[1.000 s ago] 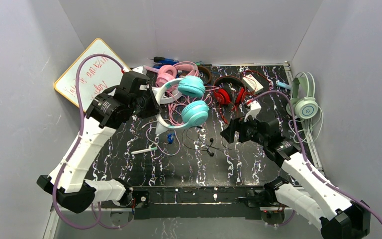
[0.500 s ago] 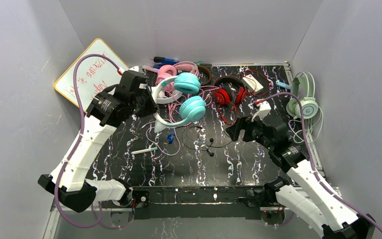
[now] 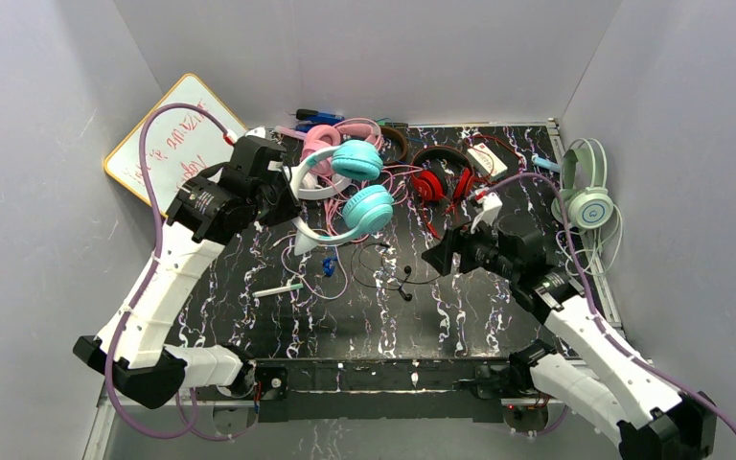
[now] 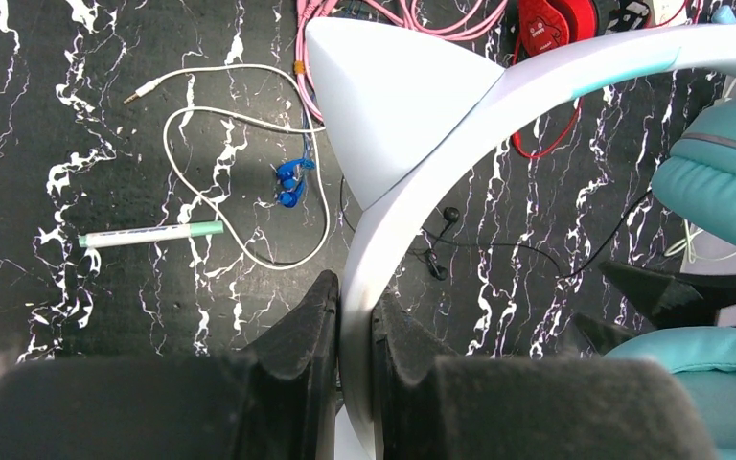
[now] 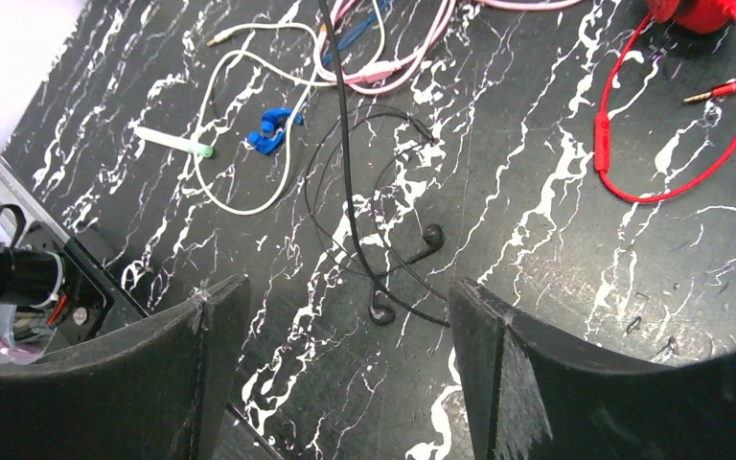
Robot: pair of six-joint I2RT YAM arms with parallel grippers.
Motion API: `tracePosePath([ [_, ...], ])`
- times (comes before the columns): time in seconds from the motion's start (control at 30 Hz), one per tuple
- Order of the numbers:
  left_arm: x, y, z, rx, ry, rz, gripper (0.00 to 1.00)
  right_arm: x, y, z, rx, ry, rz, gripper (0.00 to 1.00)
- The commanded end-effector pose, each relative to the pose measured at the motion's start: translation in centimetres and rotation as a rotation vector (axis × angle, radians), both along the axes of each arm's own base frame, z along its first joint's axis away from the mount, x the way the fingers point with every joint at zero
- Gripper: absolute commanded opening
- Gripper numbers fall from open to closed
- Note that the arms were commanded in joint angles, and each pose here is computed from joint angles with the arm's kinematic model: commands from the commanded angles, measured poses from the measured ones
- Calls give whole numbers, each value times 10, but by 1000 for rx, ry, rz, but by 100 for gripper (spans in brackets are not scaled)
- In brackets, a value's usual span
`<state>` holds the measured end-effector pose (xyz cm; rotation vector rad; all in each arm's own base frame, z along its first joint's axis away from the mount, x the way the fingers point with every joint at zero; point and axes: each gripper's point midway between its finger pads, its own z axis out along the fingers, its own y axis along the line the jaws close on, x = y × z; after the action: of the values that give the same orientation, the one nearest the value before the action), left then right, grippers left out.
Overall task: Wrap the headphones
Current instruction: Wrap the headphones cable around the headphones.
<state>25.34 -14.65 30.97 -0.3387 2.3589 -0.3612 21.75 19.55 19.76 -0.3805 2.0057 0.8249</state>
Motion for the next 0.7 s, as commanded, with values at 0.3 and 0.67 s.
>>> tracePosePath([
  [0.3,-2,-14,18,-103,-36,-40,0,42,32,28,38,-73,57,49],
  [0.67,-8,-28,-10,-101,-11,-166,0,51,13,92,27,-193,-55,1],
])
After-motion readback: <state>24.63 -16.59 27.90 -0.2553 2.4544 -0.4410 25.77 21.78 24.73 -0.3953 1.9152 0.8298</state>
